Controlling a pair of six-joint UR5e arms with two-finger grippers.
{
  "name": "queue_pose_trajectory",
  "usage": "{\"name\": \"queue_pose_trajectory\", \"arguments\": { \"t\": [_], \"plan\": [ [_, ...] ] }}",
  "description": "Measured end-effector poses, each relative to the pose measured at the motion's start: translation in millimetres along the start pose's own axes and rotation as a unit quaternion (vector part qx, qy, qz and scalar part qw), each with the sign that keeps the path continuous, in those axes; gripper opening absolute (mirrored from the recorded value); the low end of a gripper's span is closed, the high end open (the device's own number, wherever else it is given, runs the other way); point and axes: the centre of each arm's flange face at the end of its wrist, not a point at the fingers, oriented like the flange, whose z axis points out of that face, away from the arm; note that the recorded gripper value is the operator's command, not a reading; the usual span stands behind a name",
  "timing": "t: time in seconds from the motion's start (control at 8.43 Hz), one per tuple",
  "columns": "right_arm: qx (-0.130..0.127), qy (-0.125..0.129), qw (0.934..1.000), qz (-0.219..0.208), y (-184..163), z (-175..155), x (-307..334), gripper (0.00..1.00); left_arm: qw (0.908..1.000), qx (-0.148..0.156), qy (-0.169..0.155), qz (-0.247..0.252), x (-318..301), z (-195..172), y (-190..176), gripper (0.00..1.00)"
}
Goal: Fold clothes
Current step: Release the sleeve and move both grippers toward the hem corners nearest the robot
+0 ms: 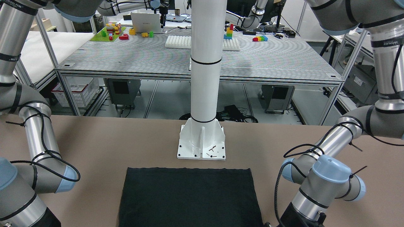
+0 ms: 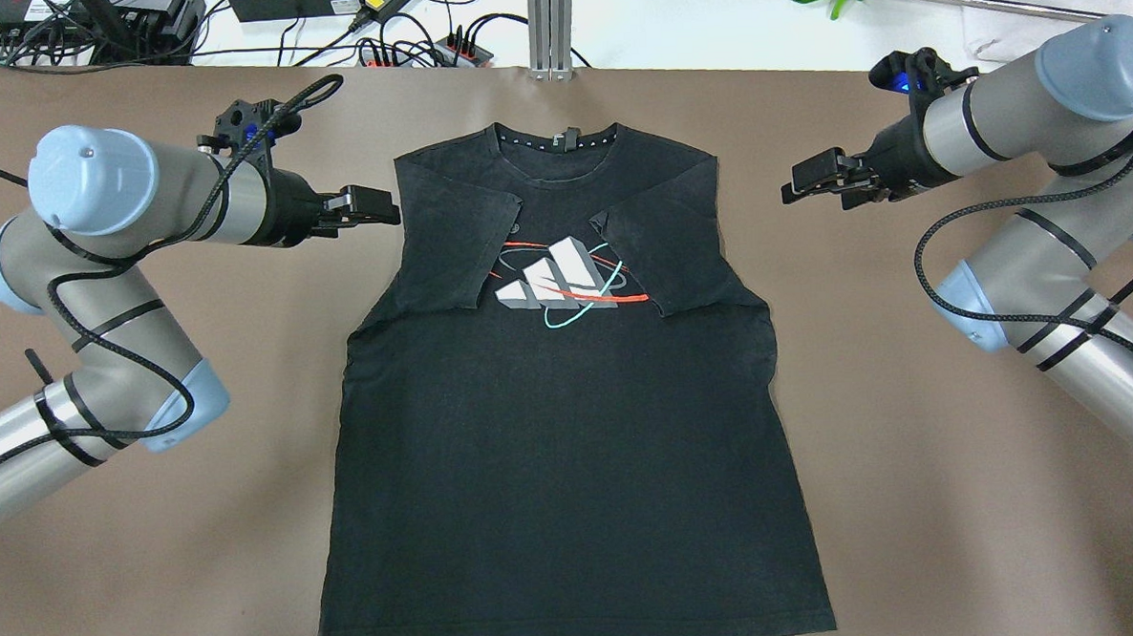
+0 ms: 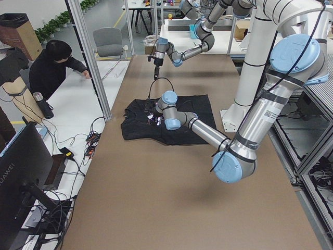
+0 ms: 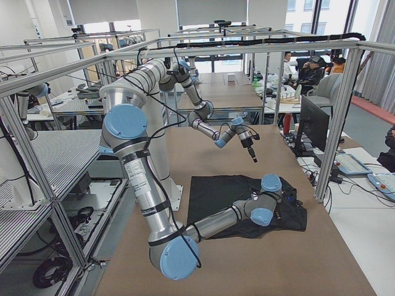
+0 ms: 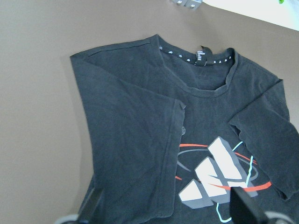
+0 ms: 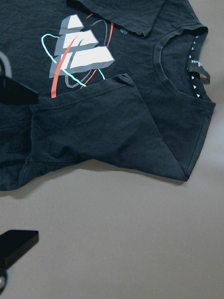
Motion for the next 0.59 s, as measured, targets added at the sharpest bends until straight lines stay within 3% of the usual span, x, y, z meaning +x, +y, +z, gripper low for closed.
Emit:
{"name": "queue_pose_trajectory", "arguments": {
  "t": [0.36, 0.59],
  "plan": [
    [-0.016, -0.024, 0.9995, -0.008, 20, -21, -4, 0.94, 0.9991, -0.002, -0.011, -0.041, -45, -31, 27, 0.94],
    [-0.027, -0.035, 0.999, -0.003, 74, -54, 13, 0.94, 0.9987, -0.005, -0.002, -0.05, -56, -59, 45, 0.94]
  ]
}}
